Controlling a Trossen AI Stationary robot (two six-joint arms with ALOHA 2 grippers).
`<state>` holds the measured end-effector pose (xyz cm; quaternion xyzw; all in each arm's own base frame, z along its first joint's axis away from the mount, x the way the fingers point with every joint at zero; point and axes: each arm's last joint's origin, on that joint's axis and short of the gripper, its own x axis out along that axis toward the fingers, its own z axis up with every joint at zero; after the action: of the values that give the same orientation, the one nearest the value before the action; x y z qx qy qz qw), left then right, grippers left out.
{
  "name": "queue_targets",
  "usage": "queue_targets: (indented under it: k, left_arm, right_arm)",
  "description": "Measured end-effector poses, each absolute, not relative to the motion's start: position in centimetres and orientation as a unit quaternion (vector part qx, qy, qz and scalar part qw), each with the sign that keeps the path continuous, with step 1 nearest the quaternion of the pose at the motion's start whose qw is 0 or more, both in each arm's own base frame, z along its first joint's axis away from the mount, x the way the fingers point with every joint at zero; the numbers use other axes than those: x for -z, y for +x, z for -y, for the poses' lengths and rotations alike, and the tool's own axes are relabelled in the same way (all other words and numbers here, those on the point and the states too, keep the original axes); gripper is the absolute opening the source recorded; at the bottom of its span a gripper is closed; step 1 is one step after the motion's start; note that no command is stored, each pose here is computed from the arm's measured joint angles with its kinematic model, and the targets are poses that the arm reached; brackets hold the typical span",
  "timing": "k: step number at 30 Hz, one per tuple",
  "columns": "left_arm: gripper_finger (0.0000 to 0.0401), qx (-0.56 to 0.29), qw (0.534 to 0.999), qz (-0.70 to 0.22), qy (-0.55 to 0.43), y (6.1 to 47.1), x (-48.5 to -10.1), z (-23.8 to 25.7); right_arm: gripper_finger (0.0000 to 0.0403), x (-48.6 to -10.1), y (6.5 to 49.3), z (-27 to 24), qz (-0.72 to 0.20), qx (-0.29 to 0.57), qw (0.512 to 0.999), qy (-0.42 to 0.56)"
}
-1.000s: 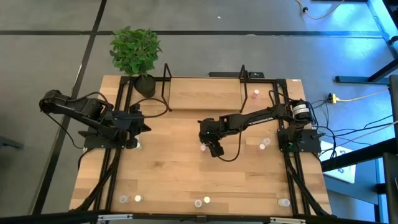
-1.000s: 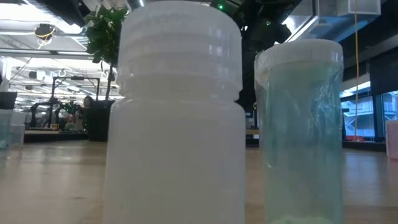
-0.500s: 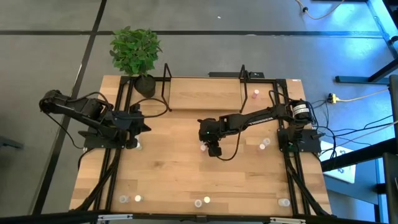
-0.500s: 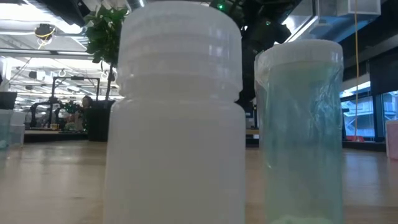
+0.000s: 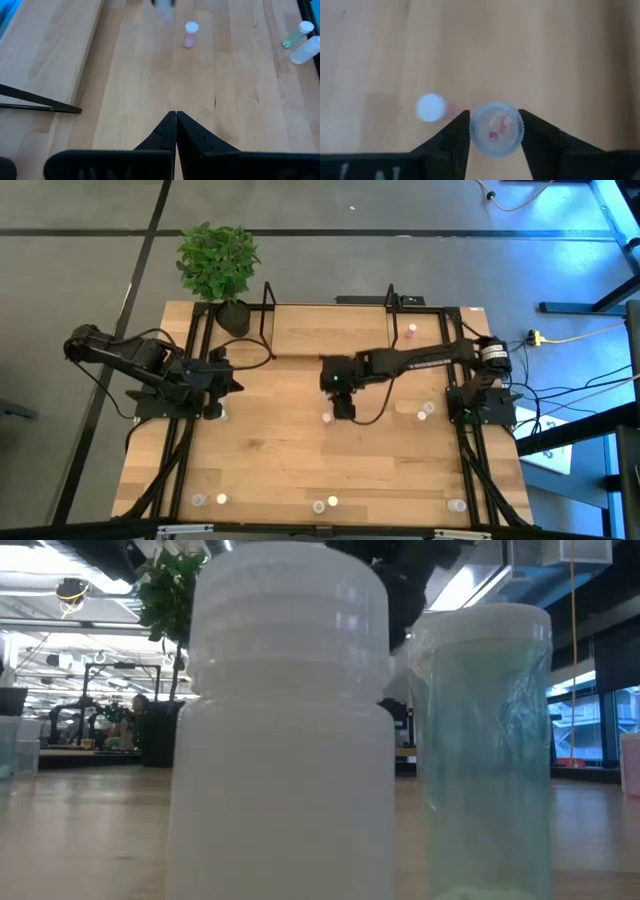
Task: Pick and place medicine bottles onto shelf by color
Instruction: Put the top right transparent medicine bottle on the shelf
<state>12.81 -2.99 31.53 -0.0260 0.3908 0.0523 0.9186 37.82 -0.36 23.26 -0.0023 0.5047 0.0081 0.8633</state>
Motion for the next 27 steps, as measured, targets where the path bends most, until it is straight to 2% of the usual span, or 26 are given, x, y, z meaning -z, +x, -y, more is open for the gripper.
queue_targets:
  k: [7, 13, 18, 27]
  left_arm:
    - [0.0, -0.062, 0.917, -0.393, -0.024, 13.1, -31.4, 3.0]
    - [0.0, -0.121, 0.917, -0.378, -0.022, 13.3, -31.4, 2.8]
    - [0.0, -0.163, 0.918, -0.361, -0.007, 13.3, -31.5, 2.5]
    - [0.0, -0.168, 0.918, -0.359, -0.005, 13.3, -31.5, 2.5]
  right_arm:
    - [0.0154, -26.9, 37.6, 3.9, -0.513, 0.038, 0.858, -0.001]
    - [0.0153, -28.7, 37.1, 8.4, -0.502, 0.088, 0.86, 0.027]
    - [0.0153, -29.2, 36.0, 12.4, -0.493, 0.148, 0.854, 0.074]
    - [0.0156, -29.0, 33.0, 19.4, -0.46, 0.275, 0.825, 0.179]
